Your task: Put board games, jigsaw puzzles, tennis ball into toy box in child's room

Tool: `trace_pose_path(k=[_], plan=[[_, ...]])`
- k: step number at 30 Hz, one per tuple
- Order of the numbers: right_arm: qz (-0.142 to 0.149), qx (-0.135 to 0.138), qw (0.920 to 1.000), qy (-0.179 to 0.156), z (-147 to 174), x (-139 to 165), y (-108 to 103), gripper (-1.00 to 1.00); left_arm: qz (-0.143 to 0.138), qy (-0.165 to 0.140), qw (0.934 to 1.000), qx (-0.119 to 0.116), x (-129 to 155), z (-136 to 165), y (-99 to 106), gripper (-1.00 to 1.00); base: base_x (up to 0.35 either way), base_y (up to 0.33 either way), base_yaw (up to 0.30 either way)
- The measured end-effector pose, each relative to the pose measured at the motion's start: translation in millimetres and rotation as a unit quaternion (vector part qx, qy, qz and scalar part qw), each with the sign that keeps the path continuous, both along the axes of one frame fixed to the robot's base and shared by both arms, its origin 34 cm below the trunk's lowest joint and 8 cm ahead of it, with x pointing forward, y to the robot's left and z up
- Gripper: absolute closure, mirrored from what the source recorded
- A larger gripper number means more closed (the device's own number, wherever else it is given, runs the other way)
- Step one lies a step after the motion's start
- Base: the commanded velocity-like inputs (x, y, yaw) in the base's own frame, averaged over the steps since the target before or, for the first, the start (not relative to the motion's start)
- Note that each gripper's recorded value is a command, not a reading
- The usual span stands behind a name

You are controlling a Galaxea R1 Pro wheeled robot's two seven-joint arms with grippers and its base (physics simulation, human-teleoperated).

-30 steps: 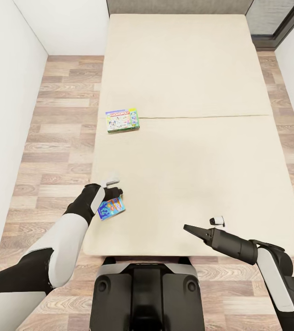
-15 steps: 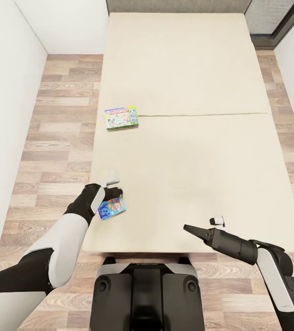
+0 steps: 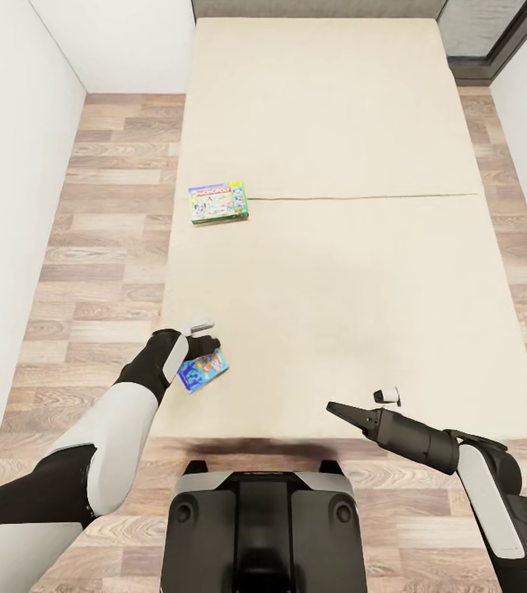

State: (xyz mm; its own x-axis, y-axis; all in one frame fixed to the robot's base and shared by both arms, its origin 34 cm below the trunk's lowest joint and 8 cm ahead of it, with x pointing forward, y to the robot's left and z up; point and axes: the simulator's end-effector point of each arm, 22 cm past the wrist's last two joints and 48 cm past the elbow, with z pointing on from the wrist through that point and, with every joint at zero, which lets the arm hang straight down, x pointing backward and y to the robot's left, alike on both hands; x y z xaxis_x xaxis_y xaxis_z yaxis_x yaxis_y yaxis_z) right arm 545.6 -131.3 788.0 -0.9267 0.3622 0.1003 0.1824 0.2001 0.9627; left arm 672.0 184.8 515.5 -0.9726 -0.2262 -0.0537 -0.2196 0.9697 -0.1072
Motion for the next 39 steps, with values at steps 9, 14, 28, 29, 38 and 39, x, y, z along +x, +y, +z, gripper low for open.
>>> trace_pose_path(k=[9, 14, 28, 29, 38, 39], plan=[[0.001, -0.007, 1.0, 0.003, -3.2, -1.1, -0.7, -1.0, 0.0, 0.0, 1.0, 0.0, -0.1, 0.1, -0.4, -1.0, -0.087, -0.015, 0.0], [0.001, -0.007, 1.0, 0.003, -3.2, -1.5, -0.4, -1.0, 0.0, 0.0, 1.0, 0.0, -0.2, 0.2, -0.5, -1.0, -0.084, -0.091, 0.0], [0.001, -0.007, 1.0, 0.004, -3.2, -1.7, -0.3, -1.0, -0.001, 0.0, 1.0, 0.0, -0.7, 0.0, -0.7, -1.0, -0.007, -0.081, 0.0], [0.001, -0.007, 1.0, 0.004, -3.1, -1.7, -0.3, -1.0, -0.001, 0.001, 1.0, -0.001, -0.9, -0.1, -0.8, -1.0, -0.029, -0.241, 0.0], [0.0, -0.005, 1.0, 0.003, -2.8, -1.5, 0.7, -1.0, -0.002, 0.002, 1.0, 0.0, -2.0, -0.5, -0.7, -1.0, -0.019, -0.094, 0.0], [0.0, -0.005, 1.0, 0.003, -2.8, -1.4, 0.9, -1.0, -0.002, 0.002, 1.0, 0.0, -2.1, -0.7, -0.8, -1.0, -0.121, -0.179, 0.0]])
